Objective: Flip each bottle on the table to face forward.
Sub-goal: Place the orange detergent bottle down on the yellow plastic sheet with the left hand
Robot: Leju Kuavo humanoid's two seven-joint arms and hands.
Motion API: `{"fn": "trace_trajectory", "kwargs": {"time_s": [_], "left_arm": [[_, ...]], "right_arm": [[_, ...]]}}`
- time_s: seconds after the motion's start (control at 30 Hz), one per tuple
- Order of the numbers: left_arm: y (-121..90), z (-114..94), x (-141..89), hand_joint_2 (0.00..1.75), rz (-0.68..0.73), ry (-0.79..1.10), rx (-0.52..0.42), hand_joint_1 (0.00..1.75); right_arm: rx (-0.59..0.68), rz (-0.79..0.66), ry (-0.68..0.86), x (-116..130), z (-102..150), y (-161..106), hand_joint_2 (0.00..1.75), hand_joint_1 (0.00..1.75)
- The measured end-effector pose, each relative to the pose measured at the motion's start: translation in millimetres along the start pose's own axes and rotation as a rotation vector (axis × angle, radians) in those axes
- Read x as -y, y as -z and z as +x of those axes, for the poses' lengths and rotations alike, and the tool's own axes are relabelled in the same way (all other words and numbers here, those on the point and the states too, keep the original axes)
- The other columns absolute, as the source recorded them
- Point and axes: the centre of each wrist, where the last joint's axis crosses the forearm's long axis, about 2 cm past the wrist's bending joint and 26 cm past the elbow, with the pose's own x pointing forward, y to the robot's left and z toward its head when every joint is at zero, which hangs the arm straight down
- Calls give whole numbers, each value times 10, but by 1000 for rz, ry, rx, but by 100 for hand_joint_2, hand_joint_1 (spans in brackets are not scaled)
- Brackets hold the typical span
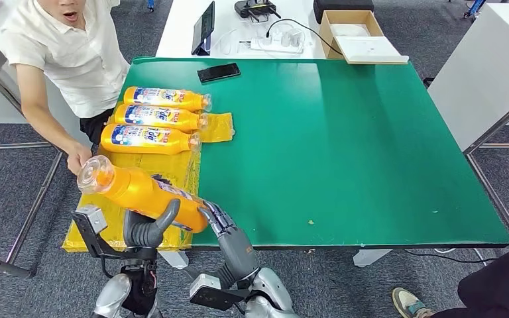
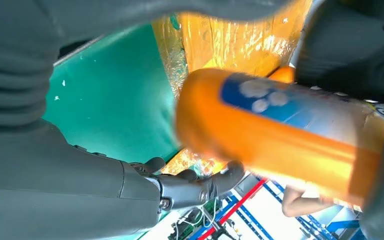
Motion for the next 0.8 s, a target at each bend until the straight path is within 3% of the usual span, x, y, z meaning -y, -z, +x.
{"fn": "trace_trajectory", "kwargs": {"time_s": [0.17,0.33,0.53,0.67,0.8], "left_arm": [[202,73,-235,175,99,424,161,175],[382,127,-614,175,184,868,300,175],[423,141,-853,175,232,1013,290,175],[486,186,-1052,175,242,1284,285,175],[594,157,-1252,175,140,1509,143,175]], "right_arm": [[15,-40,-6,5,-13,-37,0,0],[38,-121,-16,51,-10,-95,0,0],[43,-181,-10,100,-6,-137,0,0],[18,-303,25,215,-10,-165,0,0],[-29,-378,68,282,-34,-209,0,0]]}}
